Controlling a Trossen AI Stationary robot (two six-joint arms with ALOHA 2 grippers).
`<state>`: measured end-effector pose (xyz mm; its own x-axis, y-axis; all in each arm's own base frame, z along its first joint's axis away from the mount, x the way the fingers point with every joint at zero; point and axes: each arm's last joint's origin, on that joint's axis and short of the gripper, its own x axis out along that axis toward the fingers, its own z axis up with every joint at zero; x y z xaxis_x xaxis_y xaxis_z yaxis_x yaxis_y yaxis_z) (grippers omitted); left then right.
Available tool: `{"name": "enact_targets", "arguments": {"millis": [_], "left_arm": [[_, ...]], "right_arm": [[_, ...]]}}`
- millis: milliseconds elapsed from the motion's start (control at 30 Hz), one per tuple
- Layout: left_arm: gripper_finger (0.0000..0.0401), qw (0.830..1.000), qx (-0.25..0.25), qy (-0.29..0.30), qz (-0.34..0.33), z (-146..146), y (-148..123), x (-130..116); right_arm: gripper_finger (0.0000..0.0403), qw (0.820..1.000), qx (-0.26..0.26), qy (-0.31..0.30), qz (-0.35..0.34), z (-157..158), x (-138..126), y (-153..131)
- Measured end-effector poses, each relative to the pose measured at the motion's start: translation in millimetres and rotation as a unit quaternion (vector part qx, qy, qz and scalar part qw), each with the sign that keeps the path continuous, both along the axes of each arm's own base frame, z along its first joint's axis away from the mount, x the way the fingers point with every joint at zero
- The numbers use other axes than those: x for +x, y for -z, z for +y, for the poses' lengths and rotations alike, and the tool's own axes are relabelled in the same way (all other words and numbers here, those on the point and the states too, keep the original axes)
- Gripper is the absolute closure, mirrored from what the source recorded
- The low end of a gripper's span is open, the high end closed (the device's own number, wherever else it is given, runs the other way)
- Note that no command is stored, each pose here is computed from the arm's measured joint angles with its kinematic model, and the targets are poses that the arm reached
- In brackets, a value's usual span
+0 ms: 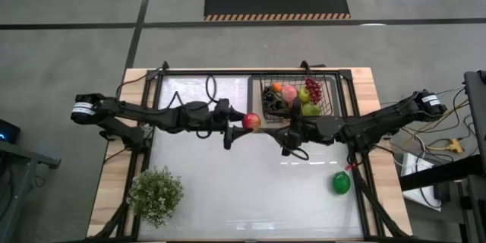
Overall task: Build produce basket
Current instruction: Put the red apple into the black basket
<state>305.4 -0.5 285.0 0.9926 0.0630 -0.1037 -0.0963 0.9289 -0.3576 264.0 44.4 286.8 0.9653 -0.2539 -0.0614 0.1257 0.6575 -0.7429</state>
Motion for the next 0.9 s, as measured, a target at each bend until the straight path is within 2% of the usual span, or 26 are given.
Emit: {"name": "enact_targets", "arguments": {"millis": [167, 267, 500, 667, 900], "left_arm": [[0.0166, 0.998, -0.038, 0.0, -0.047, 10, 10, -8], [0.0166, 0.997, -0.045, -0.003, -0.063, 11, 10, -9], [0.0166, 0.994, -0.043, -0.001, -0.099, 11, 7, -11], [0.0166, 0.994, -0.043, -0.001, -0.097, 11, 7, -11], [0.0166, 0.994, -0.043, -0.001, -0.097, 11, 7, -11]], "right_arm": [[0.0058, 1.0, -0.012, -0.003, 0.009, 0, 2, 3], [0.0046, 1.0, 0.003, -0.002, -0.007, 0, 7, 4], [0.0044, 1.0, 0.006, 0.012, -0.024, -4, 24, 17], [0.0044, 0.998, -0.012, 0.02, -0.059, -5, 34, 19], [0.0063, 0.997, -0.027, 0.03, -0.06, -9, 48, 21]]}}
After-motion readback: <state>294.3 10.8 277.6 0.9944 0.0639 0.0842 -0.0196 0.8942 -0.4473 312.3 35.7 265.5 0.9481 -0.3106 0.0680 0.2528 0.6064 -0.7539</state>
